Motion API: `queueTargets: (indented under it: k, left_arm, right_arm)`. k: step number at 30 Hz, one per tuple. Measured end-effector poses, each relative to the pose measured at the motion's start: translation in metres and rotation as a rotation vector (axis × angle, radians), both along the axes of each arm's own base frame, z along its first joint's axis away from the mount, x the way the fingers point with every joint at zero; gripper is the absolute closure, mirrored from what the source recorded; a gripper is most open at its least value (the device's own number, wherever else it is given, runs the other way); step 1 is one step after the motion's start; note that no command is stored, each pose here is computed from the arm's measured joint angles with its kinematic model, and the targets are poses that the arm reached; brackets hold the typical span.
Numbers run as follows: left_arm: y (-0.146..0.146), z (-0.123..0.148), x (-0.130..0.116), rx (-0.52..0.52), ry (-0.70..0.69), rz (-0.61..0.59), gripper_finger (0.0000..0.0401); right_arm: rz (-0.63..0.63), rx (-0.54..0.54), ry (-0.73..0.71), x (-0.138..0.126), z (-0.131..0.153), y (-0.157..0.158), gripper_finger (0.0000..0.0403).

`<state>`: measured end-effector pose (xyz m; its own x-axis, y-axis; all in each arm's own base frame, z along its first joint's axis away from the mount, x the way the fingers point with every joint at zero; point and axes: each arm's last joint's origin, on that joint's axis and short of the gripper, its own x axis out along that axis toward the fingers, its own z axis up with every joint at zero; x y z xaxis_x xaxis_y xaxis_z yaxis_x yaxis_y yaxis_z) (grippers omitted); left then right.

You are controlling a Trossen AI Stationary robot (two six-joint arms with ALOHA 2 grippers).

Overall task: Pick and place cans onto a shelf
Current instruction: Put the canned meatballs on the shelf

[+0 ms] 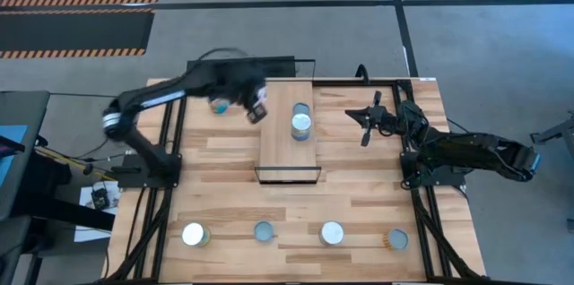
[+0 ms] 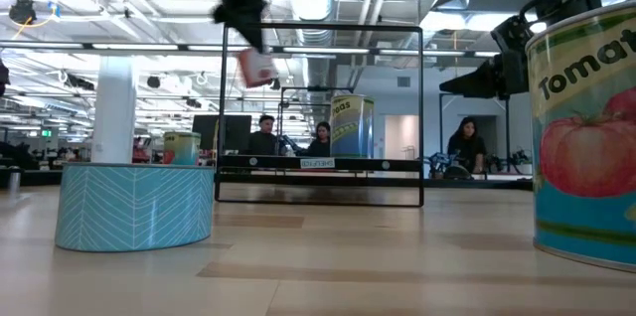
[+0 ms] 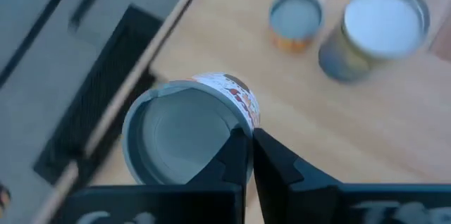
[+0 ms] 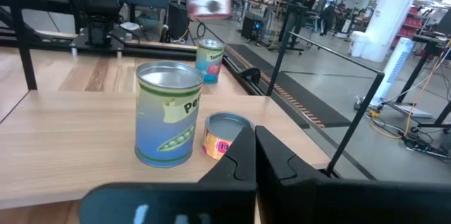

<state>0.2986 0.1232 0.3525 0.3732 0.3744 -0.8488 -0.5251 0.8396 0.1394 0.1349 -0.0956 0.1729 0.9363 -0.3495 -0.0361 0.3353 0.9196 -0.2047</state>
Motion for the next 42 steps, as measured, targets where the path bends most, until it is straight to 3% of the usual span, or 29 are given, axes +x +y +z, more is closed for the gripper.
queueTargets:
  k: [7,17,34,42]
  left_arm:
    - [0.06,-0.014,0.069,-0.025,0.028,-0.179,0.0401]
    - [0.092,-0.058,0.127,-0.002,0.095,-0.245,0.0401]
    - [0.113,-0.094,0.136,0.018,0.012,-0.24,0.0401]
    - [0.117,-0.104,0.132,-0.029,0.017,-0.25,0.0401]
  right_arm:
    - [0.0,0.001,0.001,0.0,0.0,0.0,0.0395]
    - [0.0,-0.002,0.003,0.0,0.0,0.0,0.0395]
    - [0.002,-0.007,0.006,0.0,0.0,0.0,0.0395]
    - [0.002,-0.009,0.006,0.0,0.0,0.0,0.0395]
